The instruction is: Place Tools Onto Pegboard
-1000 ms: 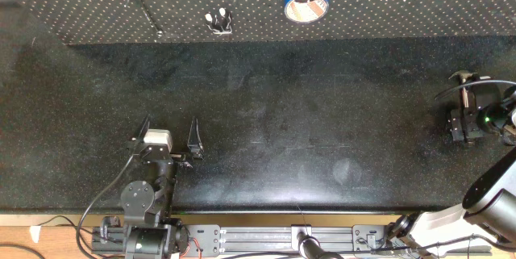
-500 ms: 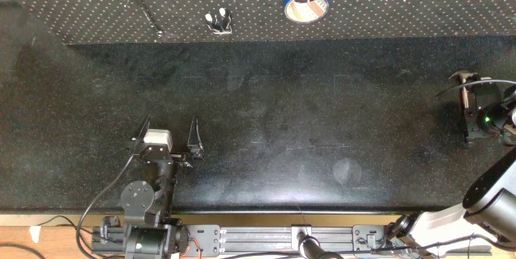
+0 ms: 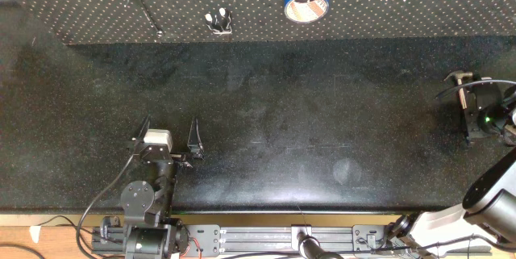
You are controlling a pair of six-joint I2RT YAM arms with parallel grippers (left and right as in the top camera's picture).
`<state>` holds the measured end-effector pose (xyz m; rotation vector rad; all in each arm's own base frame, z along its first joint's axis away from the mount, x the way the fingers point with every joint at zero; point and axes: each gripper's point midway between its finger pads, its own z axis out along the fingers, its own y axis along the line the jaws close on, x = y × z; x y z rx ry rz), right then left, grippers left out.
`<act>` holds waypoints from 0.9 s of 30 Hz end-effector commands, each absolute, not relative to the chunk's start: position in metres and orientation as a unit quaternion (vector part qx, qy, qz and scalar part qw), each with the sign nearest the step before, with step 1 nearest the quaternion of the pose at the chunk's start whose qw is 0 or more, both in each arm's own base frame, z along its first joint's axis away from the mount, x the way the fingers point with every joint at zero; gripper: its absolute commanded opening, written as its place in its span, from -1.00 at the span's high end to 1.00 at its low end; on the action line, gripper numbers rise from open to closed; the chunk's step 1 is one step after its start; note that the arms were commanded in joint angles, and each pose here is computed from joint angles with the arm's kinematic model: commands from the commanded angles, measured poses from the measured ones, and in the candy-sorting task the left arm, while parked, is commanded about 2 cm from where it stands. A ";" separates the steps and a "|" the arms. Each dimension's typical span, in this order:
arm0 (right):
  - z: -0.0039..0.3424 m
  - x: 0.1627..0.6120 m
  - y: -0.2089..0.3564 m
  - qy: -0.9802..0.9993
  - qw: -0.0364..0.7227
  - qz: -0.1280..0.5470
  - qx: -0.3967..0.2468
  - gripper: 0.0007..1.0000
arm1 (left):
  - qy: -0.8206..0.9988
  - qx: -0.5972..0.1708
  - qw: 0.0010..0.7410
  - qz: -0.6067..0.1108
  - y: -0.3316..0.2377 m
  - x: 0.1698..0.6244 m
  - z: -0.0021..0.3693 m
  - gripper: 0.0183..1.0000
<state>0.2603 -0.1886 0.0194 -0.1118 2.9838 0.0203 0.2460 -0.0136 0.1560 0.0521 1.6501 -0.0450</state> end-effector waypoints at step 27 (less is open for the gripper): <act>0.232 0.350 -0.014 0.855 0.457 0.054 -0.239 0.86 | 0.735 0.027 0.677 -0.015 -0.014 0.246 0.155 -1.00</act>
